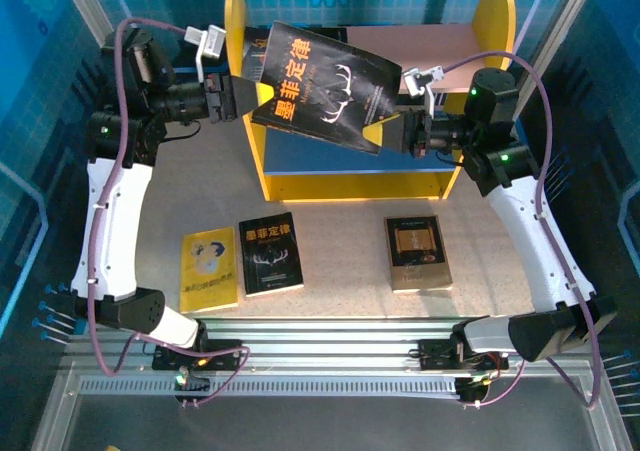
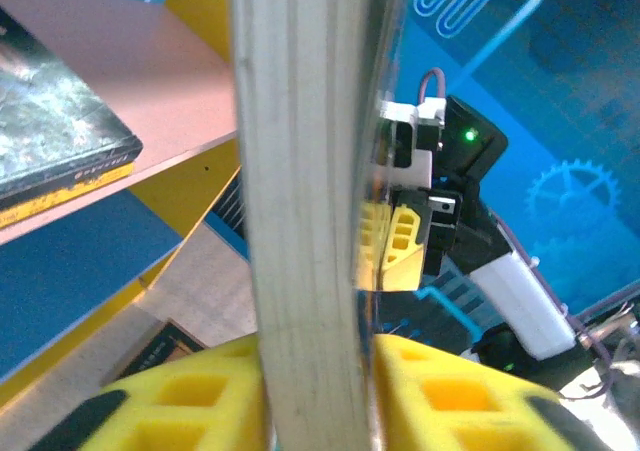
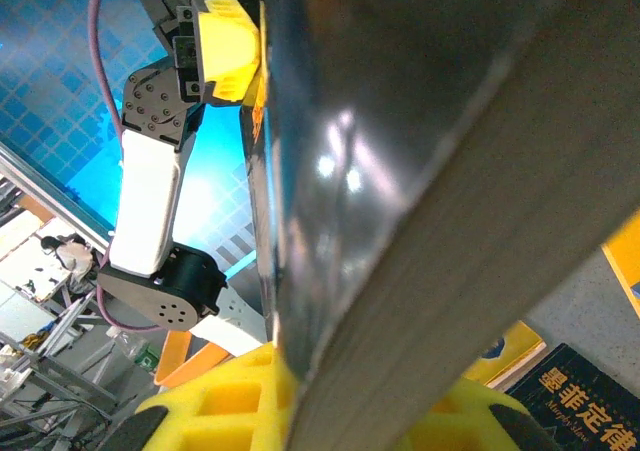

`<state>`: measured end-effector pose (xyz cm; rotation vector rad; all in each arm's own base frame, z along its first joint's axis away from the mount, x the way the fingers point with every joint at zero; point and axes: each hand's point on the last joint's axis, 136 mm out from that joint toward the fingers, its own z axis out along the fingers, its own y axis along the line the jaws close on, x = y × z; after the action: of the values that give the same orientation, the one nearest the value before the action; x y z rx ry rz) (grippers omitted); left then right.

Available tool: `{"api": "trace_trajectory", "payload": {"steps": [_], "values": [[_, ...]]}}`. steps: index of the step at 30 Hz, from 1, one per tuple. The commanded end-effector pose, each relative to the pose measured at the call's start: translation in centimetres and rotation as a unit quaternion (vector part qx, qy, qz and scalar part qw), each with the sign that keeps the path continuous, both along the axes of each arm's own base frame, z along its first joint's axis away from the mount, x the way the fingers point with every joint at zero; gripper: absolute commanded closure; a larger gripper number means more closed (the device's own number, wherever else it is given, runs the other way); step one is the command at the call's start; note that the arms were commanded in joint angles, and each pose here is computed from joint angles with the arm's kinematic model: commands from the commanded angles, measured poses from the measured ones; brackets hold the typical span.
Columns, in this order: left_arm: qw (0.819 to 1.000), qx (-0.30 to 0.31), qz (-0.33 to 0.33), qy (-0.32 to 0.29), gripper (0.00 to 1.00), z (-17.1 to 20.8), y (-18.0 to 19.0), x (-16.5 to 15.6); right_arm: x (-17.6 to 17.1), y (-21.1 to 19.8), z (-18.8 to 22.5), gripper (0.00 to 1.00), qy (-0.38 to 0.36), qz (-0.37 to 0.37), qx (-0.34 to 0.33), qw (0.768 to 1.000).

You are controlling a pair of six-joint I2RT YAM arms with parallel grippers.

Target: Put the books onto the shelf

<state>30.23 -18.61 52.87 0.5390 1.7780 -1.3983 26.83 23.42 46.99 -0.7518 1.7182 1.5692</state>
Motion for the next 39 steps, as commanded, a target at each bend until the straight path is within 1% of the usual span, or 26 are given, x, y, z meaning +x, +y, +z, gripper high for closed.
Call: {"api": "trace_trajectory", "payload": {"steps": [1,5,9,12,16,17,20,22,23,27,30,33,36,39], "values": [[0.999,-0.012,-0.022,-0.02,0.76,0.9,-0.3,-1.3,-0.4,-0.3,1.5,0.98,-0.045,0.002,0.006,0.999],[0.999,-0.025,-0.031,-0.023,0.78,1.3,-0.6,-1.2,-0.1,-0.3,1.6,0.97,-0.044,-0.006,0.006,0.999],[0.999,-0.022,-0.039,-0.017,0.78,1.0,-1.2,-1.1,-0.1,-0.3,1.9,0.96,-0.048,-0.008,0.008,0.999],[0.999,-0.021,-0.041,-0.019,0.85,0.8,-1.6,-1.1,-0.2,-0.4,2.1,0.94,-0.051,-0.011,0.009,0.999],[0.999,-0.029,-0.038,-0.023,0.98,1.0,-1.8,-0.9,-0.1,-0.5,2.0,0.86,-0.051,-0.022,0.007,0.998],[0.999,-0.033,-0.034,-0.026,1.0,1.1,-1.8,-0.8,-0.1,-0.6,2.0,0.84,-0.051,-0.026,0.007,0.998],[0.998,-0.045,-0.021,-0.037,1.0,1.7,-1.6,-0.5,0.2,-0.7,2.0,0.8,-0.048,-0.042,0.007,0.998],[0.997,-0.057,-0.014,-0.053,1.0,2.5,-1.5,-0.5,0.6,-0.9,2.1,0.75,-0.044,-0.061,0.01,0.997],[0.996,-0.064,-0.006,-0.063,1.0,3.0,-1.3,-0.5,0.7,-1.0,2.3,0.7,-0.042,-0.072,0.012,0.996],[0.988,-0.099,0.028,-0.112,1.0,5.0,-0.6,-0.8,1.6,-1.7,2.7,0.57,-0.034,-0.121,0.022,0.992],[0.985,-0.113,0.048,-0.124,1.0,5.8,-0.1,-0.9,2.2,-2.4,2.8,0.48,-0.034,-0.162,0.025,0.986],[0.983,-0.117,0.054,-0.13,1.0,6.1,0.0,-1.1,2.6,-2.8,2.6,0.39,-0.028,-0.184,0.025,0.982],[0.982,-0.122,0.051,-0.137,1.0,6.3,0.1,-1.4,3.0,-2.8,2.5,0.34,-0.019,-0.186,0.027,0.982],[0.981,-0.126,0.048,-0.137,1.0,6.3,0.1,-1.6,3.3,-2.6,2.6,0.33,-0.014,-0.182,0.034,0.983]]}}
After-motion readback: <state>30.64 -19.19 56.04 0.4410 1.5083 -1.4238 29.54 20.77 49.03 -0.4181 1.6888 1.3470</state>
